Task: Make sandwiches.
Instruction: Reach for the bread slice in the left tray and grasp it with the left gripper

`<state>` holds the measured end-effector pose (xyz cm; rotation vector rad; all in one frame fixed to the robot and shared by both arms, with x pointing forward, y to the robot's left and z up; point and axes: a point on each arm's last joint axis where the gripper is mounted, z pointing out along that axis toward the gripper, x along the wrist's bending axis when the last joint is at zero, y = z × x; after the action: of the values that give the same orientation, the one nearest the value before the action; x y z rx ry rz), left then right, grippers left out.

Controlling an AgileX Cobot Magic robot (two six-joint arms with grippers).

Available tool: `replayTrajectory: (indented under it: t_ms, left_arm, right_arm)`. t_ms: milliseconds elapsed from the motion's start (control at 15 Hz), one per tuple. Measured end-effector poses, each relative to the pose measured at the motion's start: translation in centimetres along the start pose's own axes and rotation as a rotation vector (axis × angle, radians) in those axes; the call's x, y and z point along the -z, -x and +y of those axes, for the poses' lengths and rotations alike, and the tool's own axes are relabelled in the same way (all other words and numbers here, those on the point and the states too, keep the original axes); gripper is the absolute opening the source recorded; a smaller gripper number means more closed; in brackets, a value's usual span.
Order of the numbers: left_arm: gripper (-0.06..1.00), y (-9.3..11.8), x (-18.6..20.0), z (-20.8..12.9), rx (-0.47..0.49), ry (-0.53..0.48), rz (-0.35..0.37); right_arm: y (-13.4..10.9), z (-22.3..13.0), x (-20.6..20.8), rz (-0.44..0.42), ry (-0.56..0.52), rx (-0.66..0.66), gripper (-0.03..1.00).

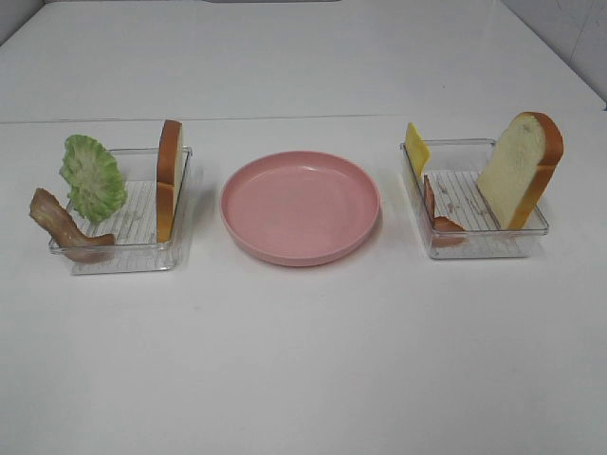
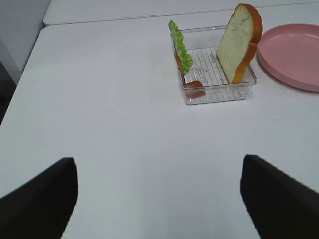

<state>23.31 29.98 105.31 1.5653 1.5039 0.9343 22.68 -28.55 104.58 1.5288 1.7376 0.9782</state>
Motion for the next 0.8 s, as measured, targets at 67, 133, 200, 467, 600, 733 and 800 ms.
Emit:
replayTrajectory:
  t_ms: [67,133,200,467,600,733,800]
  left_arm:
    - [0.83,0.00,0.00,0.00,0.000,0.000,0.000]
    - [0.83,0.00,0.00,0.00,0.000,0.000,0.000]
    - [0.83,0.00,0.00,0.00,0.000,0.000,0.000]
    - [0.83,0.00,0.00,0.00,0.000,0.000,0.000]
    - [0.83,0.00,0.00,0.00,0.000,0.000,0.000]
    - [0.83,0.00,0.00,0.00,0.000,0.000,0.000]
    - [0.83,0.00,0.00,0.00,0.000,0.000,0.000]
  right_arm:
    - [0.00,0.00,0.00,0.000,0.000,0.000,0.76]
    - [0.00,0.00,0.00,0.000,0.000,0.000,0.76]
    - [0.00,0.00,0.00,0.000,0.000,0.000,0.76]
    - [0.00,0.00,0.00,0.000,0.000,0.000,0.76]
    - [0.00,0.00,0.00,0.000,0.000,0.000,0.76]
    - [0.00,0.00,0.00,0.000,0.000,0.000,0.76]
    - [0.00,0.00,0.00,0.000,0.000,0.000,0.76]
